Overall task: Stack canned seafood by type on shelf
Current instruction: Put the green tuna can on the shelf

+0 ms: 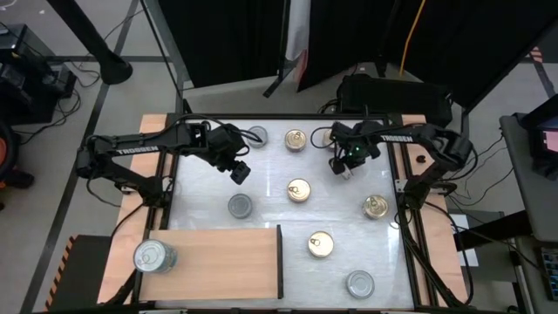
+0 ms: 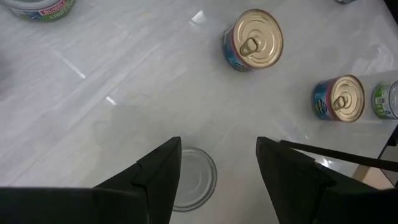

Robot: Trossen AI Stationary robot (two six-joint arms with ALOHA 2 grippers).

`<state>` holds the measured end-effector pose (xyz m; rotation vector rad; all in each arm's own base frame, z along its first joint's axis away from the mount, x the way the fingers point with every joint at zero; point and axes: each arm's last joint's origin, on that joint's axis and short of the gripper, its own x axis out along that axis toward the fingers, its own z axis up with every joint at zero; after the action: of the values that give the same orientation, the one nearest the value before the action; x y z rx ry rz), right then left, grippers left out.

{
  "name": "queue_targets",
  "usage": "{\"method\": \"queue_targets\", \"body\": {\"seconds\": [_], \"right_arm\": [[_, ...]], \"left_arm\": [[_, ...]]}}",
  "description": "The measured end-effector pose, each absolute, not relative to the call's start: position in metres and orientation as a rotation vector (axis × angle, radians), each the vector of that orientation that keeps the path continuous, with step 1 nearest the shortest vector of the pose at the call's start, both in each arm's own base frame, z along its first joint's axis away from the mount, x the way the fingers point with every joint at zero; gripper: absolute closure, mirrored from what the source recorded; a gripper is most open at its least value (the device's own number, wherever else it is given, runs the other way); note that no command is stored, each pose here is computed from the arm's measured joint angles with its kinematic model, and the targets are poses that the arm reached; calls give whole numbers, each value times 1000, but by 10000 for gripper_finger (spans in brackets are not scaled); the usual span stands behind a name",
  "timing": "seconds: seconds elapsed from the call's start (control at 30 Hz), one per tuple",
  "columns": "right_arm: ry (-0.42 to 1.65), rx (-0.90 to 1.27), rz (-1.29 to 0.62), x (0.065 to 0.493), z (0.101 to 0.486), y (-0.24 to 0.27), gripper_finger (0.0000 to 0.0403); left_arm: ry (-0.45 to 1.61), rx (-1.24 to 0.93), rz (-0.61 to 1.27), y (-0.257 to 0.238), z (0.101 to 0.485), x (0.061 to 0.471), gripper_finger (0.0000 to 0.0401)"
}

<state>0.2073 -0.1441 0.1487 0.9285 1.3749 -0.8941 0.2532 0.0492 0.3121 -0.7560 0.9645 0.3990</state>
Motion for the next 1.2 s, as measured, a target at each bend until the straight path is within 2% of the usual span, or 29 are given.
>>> {"method": "queue_targets", "body": {"seconds": [0.23, 0.63, 0.8, 1.0, 1.2], "right_arm": [[1373, 960, -965, 192, 150, -156, 403], [1361, 996, -932, 183, 154, -165, 403], [1332, 1095, -830, 179, 176, -148, 403], [1323, 1081, -850, 178, 195, -126, 403], [1278, 1060, -926, 182, 192, -130, 403]], "left_arm": [[965, -761, 396, 49, 312, 253, 186], [965, -763, 394, 49, 312, 253, 186], [970, -772, 379, 48, 312, 253, 186], [970, -764, 373, 48, 312, 253, 186], [975, -720, 350, 49, 312, 253, 186]]}}
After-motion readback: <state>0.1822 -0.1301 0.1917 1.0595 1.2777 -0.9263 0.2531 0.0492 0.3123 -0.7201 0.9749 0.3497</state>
